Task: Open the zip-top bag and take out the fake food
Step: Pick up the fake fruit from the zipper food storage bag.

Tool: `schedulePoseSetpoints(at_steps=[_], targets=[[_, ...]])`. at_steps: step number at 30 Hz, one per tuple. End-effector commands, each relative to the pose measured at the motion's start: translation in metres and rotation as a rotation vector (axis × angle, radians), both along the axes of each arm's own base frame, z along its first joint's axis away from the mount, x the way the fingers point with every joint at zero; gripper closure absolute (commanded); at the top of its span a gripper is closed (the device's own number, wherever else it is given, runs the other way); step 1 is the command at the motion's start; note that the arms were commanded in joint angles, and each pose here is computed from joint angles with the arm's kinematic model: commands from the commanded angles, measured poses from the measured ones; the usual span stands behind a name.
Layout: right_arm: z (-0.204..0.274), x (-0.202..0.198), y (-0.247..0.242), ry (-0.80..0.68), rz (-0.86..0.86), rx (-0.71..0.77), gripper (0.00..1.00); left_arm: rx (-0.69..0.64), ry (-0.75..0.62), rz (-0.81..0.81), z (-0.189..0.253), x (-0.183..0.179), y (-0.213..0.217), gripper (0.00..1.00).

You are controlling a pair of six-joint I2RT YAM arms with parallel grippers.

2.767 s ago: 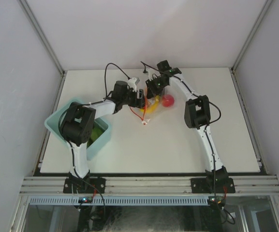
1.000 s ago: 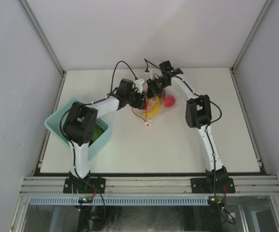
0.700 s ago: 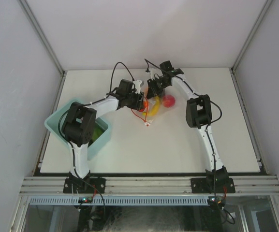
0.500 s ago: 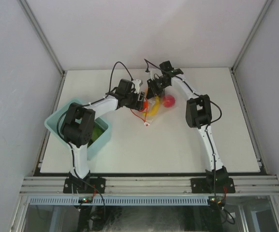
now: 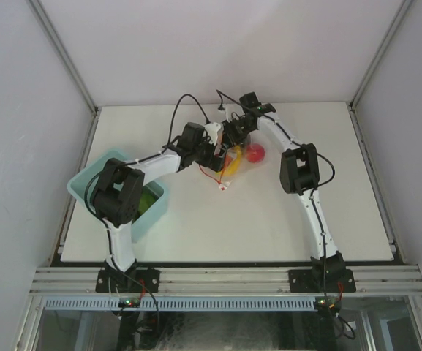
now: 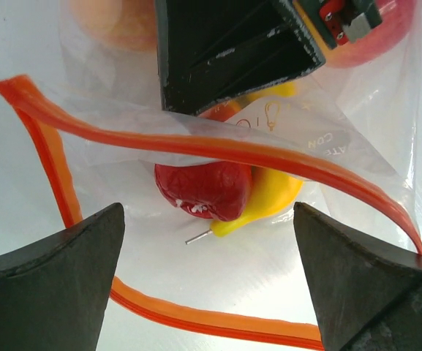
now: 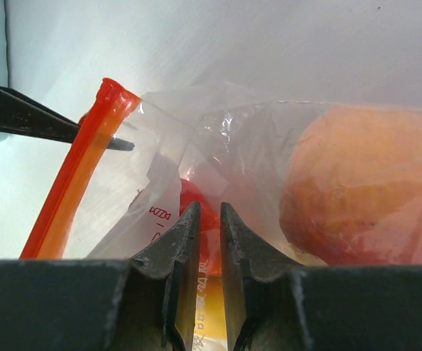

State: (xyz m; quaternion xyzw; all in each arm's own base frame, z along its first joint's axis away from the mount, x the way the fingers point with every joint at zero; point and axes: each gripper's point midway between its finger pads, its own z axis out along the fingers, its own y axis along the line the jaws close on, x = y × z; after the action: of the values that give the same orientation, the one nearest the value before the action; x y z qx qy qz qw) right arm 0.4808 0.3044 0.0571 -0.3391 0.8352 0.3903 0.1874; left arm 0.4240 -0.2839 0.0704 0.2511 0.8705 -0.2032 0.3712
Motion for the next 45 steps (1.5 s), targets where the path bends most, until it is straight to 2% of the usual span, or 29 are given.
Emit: schedulePoseSetpoints(at_steps=[1,5,7,12,15,18,22,32,36,41,45], targets=[[0.02,0.0,0.009,-0.044,0.036,0.035,0.84,-0.062,-0.121,-0.083,0.034,0.006,-0.012,0.0],[0.022,0.0,0.009,-0.046,0.038,0.039,0.84,-0.058,-0.104,-0.083,0.028,0.009,-0.015,0.0],[0.022,0.001,0.009,-0.046,0.038,0.041,0.84,-0.06,-0.096,-0.064,0.026,0.012,-0.015,0.04],[0.021,0.0,0.009,-0.042,0.037,0.039,0.85,-0.065,-0.059,-0.033,0.021,0.022,-0.02,0.27],[0.02,0.0,0.009,-0.04,0.038,0.038,0.85,-0.069,-0.032,-0.01,0.015,0.027,-0.023,0.36],[0.019,0.0,0.008,-0.041,0.036,0.034,0.85,-0.071,-0.027,0.028,0.015,0.032,-0.022,0.35],[0.015,0.0,0.008,-0.03,0.033,0.031,0.85,-0.063,-0.009,0.094,0.011,0.039,-0.018,0.3],[0.015,0.001,0.006,-0.029,0.028,0.029,0.85,-0.059,0.043,0.103,-0.004,0.039,-0.031,0.32],[0.015,0.002,0.005,-0.028,0.024,0.028,0.85,-0.062,0.058,0.097,-0.009,0.037,-0.034,0.41],[0.021,0.008,0.001,-0.042,0.0,0.034,0.83,-0.057,0.057,0.087,-0.006,0.037,-0.032,0.65],[0.04,0.02,-0.008,-0.065,-0.06,0.071,0.8,-0.069,-0.003,0.104,0.017,0.032,-0.02,0.77]])
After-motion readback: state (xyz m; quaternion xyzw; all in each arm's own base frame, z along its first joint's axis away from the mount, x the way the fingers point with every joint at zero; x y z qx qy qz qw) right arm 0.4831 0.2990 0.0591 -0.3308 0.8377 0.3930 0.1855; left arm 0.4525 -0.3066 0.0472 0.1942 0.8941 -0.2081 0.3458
